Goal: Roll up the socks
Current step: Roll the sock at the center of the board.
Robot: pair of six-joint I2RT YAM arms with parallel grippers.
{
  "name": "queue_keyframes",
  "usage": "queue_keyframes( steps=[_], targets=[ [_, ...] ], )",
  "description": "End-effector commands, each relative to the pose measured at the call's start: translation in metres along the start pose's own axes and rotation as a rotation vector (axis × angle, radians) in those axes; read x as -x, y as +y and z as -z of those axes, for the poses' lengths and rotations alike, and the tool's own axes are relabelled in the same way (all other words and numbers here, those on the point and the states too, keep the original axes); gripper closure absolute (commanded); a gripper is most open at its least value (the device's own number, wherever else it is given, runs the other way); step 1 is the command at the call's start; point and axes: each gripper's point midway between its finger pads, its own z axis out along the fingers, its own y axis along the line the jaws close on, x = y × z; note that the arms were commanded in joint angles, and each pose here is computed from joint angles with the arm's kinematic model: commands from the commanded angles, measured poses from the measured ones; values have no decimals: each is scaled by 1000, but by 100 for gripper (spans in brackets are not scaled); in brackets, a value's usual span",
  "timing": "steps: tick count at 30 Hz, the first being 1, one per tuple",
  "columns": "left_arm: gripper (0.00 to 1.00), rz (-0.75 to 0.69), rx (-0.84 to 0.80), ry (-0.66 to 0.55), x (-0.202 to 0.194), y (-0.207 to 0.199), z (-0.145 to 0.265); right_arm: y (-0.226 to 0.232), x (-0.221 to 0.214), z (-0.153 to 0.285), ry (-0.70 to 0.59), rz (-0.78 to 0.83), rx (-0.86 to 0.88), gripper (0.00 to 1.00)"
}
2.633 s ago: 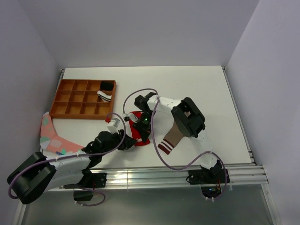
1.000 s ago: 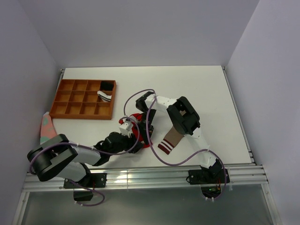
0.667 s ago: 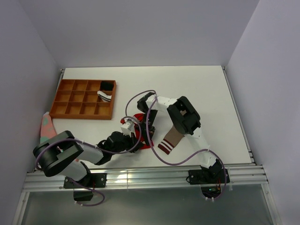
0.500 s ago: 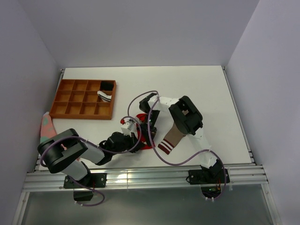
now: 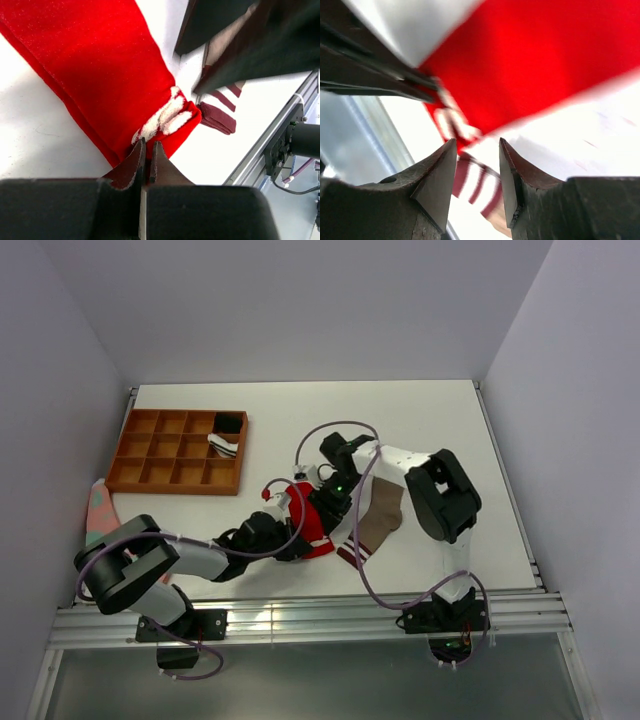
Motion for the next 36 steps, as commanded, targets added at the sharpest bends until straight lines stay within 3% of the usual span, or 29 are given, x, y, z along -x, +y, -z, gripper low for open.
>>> queue_keyframes(
  steps=[1, 7, 12, 24, 36],
  targets=[
    [100, 52, 184, 176, -38, 36, 13, -23, 18, 27, -145, 13, -117, 53],
    [100, 97, 181, 237, -41, 26, 16, -45, 8, 55, -275, 34, -246, 58],
    [100, 147, 169, 326, -44, 22, 20, -35, 1, 64, -349, 165, -302, 58],
    [100, 259, 173, 495, -52, 24, 35, 33, -21, 31, -336, 737, -427, 59],
    [100, 313, 192, 557, -54, 29, 38, 84, -24, -4, -329, 988, -443, 59]
  ],
)
